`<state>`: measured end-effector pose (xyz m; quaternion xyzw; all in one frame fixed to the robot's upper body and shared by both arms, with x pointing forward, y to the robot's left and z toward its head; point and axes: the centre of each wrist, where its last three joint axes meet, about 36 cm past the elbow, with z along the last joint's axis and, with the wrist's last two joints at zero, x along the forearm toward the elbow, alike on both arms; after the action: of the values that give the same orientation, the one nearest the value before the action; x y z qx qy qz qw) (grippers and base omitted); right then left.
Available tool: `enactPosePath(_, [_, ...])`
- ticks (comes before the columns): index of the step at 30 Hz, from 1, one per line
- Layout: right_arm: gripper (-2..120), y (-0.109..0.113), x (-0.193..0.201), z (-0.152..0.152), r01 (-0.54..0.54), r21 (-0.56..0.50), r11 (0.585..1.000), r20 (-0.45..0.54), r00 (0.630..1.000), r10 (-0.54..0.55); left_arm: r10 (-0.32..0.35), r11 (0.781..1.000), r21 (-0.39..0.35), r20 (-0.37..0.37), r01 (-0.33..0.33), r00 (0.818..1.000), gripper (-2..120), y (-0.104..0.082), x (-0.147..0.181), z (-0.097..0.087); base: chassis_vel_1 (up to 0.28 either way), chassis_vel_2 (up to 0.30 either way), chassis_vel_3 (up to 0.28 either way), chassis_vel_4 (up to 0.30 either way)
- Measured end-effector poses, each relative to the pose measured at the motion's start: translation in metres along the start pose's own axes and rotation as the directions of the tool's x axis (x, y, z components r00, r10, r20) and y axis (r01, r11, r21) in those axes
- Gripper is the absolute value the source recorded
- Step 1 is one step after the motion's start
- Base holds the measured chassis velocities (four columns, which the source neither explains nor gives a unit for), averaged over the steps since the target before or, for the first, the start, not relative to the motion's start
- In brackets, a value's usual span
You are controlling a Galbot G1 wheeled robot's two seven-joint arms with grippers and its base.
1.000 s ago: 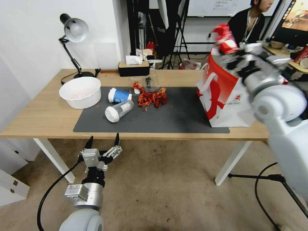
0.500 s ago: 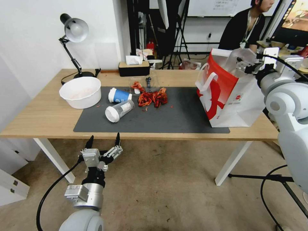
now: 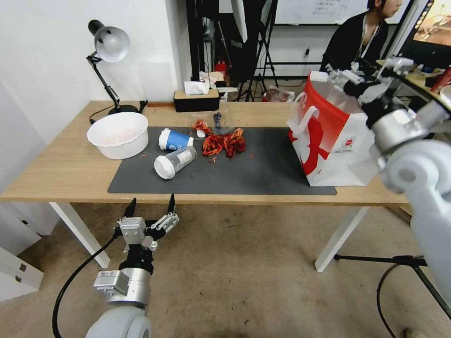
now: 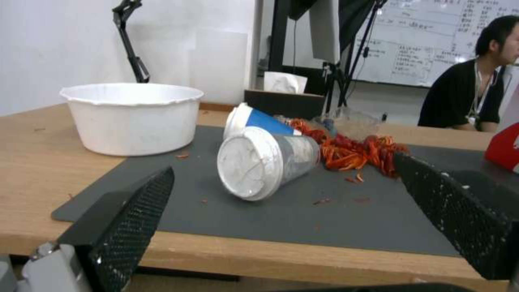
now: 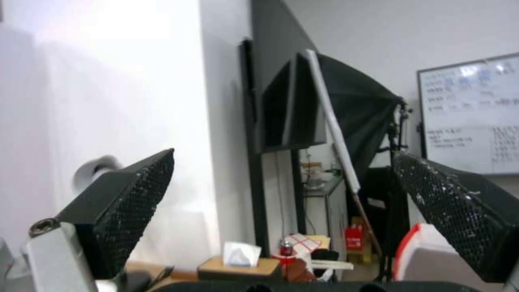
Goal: Pick up the trash from the table and place it into the takeout bag.
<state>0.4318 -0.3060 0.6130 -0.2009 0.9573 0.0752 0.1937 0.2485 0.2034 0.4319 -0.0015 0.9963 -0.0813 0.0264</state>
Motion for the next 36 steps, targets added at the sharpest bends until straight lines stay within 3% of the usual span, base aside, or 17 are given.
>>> enactPosePath(7, [100,0.026,0.035,0.021,-0.025,0.174,0.984,-0.025,0.999,0.03,-0.003,1.0,0.002,0.0,0.003,1.0,100,0.001,0.0,0.001,0.0,0.0,0.0,0.0])
enactPosePath(10, [100,0.042,0.07,0.037,-0.101,0.245,0.964,-0.058,0.991,0.119,-0.005,1.0,0.004,0.002,0.005,1.0,100,0.001,-0.001,0.001,0.0,0.0,0.0,0.0])
enactPosePath(19, [100,0.07,0.133,0.078,-0.229,0.24,0.943,-0.098,0.961,0.258,-0.009,1.0,0.011,0.005,0.009,1.0,100,0.002,-0.002,0.001,0.0,0.0,0.0,0.0])
enactPosePath(21, [100,0.076,0.155,0.096,-0.281,0.232,0.931,-0.126,0.941,0.315,-0.01,1.0,0.013,0.006,0.01,1.0,100,0.002,-0.002,0.001,0.0,0.0,0.0,0.0])
enactPosePath(30, [99,0.083,0.198,0.14,-0.329,0.22,0.918,-0.2,0.906,0.372,-0.009,1.0,0.015,0.007,0.009,1.0,100,0.002,-0.002,0.002,0.0,0.0,0.0,0.0])
enactPosePath(36, [98,0.083,0.208,0.152,-0.341,0.224,0.913,-0.219,0.895,0.388,-0.007,1.0,0.015,0.006,0.007,1.0,100,0.001,-0.002,0.003,0.0,0.0,0.0,0.0])
